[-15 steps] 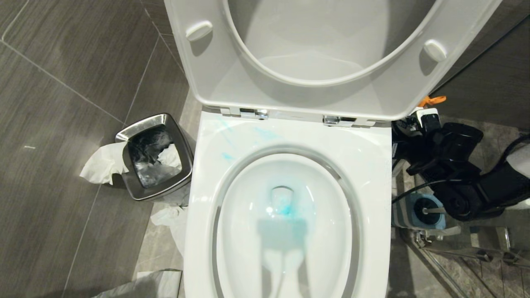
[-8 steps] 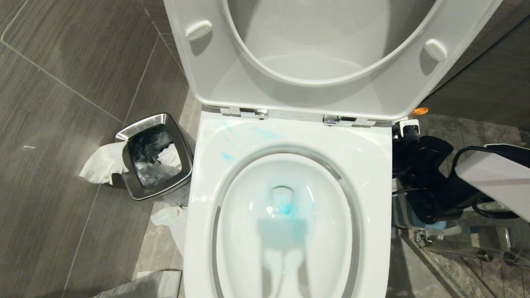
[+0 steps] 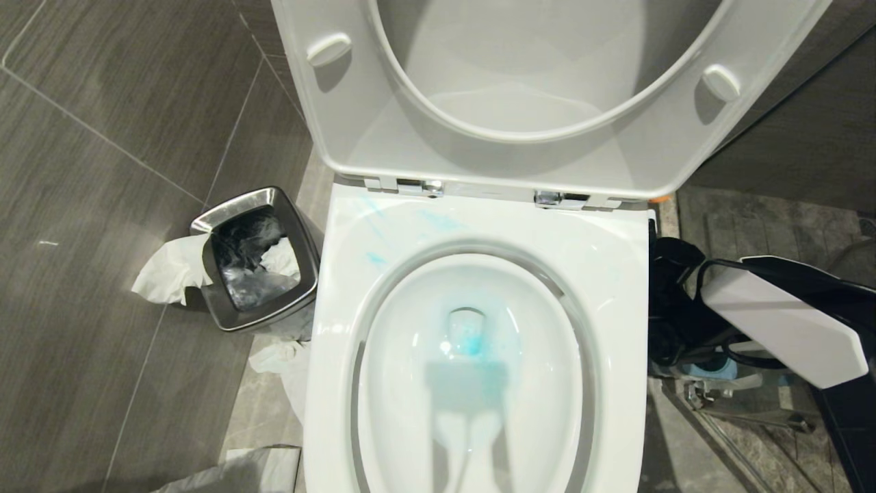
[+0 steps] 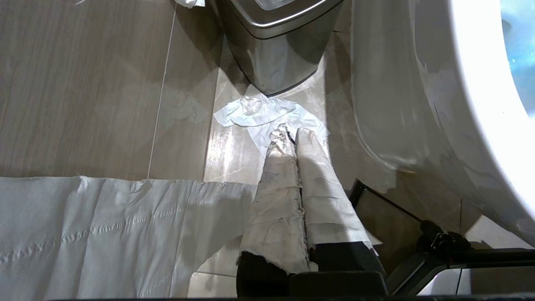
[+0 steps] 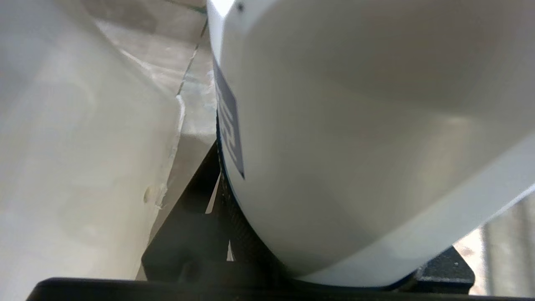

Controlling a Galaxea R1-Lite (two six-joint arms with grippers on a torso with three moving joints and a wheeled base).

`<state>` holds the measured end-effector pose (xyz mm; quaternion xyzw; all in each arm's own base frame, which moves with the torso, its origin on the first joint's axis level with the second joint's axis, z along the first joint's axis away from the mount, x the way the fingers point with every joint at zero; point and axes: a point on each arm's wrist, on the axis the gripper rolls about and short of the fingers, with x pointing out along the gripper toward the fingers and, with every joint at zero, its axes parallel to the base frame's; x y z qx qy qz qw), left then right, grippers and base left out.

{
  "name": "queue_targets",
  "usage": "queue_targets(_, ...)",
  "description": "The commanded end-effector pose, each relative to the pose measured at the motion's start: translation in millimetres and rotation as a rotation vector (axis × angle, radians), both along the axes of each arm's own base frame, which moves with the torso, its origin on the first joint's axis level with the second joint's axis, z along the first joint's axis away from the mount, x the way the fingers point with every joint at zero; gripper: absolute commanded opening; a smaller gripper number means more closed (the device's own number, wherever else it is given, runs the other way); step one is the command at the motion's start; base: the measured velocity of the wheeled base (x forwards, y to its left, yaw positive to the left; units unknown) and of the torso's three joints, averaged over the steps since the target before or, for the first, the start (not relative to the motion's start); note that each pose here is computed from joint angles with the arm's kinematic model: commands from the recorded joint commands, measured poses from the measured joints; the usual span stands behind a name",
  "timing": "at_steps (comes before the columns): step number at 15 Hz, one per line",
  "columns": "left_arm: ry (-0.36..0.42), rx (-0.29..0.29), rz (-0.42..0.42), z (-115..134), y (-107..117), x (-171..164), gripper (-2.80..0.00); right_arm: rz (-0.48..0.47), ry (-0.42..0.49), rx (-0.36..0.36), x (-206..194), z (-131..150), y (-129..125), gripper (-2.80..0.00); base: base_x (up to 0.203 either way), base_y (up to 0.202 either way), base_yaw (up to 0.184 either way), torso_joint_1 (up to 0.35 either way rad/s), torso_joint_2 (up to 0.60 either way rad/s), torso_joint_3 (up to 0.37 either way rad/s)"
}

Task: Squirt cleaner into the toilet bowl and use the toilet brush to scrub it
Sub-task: Place the cleaning agent on the floor

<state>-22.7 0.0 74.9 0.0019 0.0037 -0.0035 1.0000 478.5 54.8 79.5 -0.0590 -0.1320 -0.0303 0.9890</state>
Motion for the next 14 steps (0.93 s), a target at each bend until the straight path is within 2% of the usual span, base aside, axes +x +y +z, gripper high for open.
queue_targets(1,0.002,0.004,-0.001,0,0,0,-2.80,0.037,-0.009,-0.010,6,-9,2,-2.80,0.000,0.000,0.000,0.000,0.00,0.000)
queue_targets(3,0.002,0.002,-0.001,0,0,0,-2.80,0.056,-0.014,-0.013,8,-13,3,-2.80,0.000,0.000,0.000,0.000,0.00,0.000)
queue_targets(5,0.002,0.002,-0.001,0,0,0,-2.80,0.062,-0.081,-0.012,14,-16,4,-2.80,0.000,0.000,0.000,0.000,0.00,0.000)
queue_targets(7,0.002,0.004,-0.001,0,0,0,-2.80,0.064,-0.106,-0.013,14,-14,4,-2.80,0.000,0.000,0.000,0.000,0.00,0.000)
queue_targets(9,0.003,0.005,0.001,-1,0,0,-2.80,0.065,-0.110,-0.013,15,-14,4,-2.80,0.000,0.000,0.000,0.000,0.00,0.000)
queue_targets(14,0.003,0.005,0.001,-1,0,0,-2.80,0.071,-0.071,-0.017,17,-35,7,-2.80,0.000,0.000,0.000,0.000,0.00,0.000)
